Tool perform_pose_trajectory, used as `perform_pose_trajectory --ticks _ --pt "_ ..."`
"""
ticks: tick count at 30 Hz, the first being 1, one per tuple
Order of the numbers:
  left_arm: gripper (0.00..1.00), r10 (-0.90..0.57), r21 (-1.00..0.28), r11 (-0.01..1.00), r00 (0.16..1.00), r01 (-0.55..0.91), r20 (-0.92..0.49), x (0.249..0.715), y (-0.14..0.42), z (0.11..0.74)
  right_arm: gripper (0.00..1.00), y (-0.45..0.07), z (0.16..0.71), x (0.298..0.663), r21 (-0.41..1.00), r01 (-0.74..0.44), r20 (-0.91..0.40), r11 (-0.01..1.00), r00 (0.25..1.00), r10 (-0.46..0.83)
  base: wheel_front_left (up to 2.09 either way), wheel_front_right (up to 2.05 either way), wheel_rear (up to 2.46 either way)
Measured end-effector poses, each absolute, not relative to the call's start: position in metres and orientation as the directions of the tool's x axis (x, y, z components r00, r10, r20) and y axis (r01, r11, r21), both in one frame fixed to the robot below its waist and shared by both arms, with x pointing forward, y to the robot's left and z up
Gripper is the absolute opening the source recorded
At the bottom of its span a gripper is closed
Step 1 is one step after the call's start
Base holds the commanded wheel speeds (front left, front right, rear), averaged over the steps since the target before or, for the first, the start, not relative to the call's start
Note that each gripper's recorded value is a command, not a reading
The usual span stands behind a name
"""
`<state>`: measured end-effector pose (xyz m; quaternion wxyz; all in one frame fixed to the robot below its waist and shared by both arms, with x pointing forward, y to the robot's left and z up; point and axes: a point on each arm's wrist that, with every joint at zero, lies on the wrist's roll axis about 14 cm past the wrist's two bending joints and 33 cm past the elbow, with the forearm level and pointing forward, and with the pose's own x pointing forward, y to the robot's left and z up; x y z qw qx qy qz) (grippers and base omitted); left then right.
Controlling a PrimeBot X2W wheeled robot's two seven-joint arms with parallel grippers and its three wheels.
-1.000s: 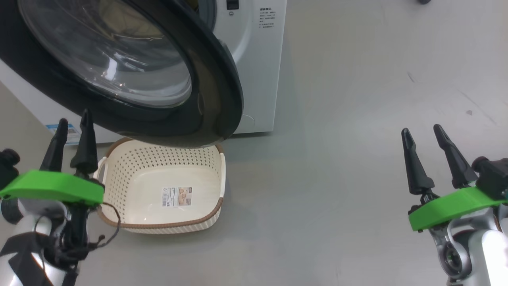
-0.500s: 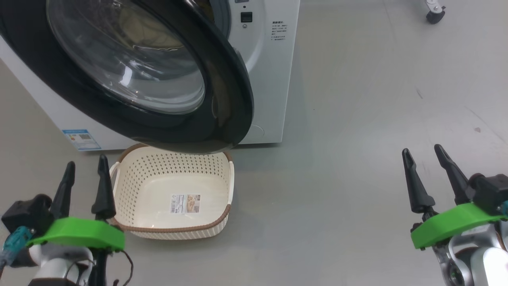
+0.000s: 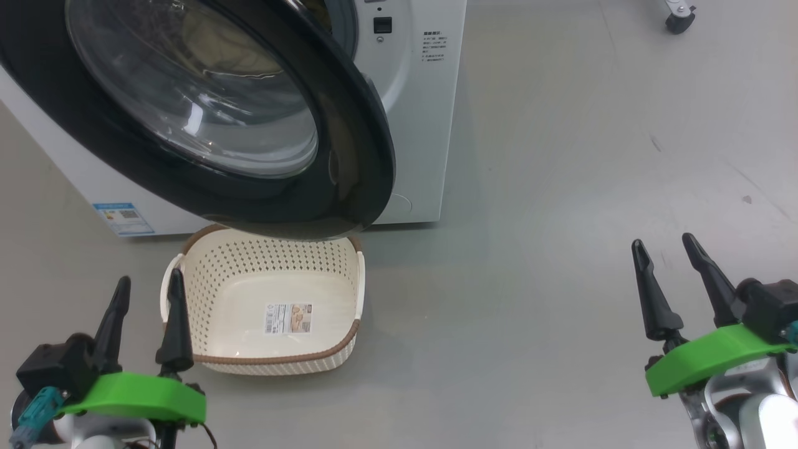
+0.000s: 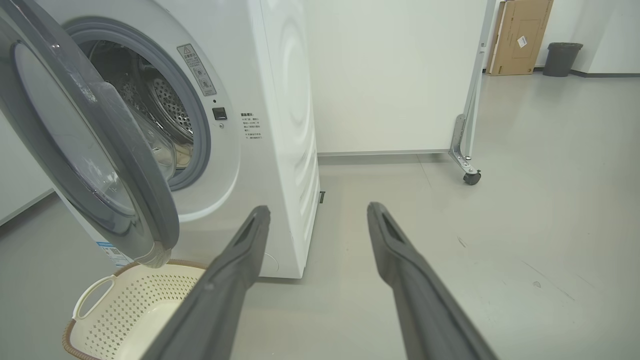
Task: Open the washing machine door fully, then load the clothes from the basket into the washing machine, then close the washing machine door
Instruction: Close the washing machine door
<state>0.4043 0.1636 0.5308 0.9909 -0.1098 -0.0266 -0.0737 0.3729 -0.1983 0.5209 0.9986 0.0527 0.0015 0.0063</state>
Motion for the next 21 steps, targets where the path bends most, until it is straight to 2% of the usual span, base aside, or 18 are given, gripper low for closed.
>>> perform_pose_trajectory --ticks 21 --pt "1.00 -0.136 -0.197 0.969 0.988 0.147 0.066 0.4032 0.1661 0.5287 1.00 -0.1937 0.5171 0.3762 0.107 -0.025 -0.012 0.994 1.000 0.026 0.00 0.00 0.00"
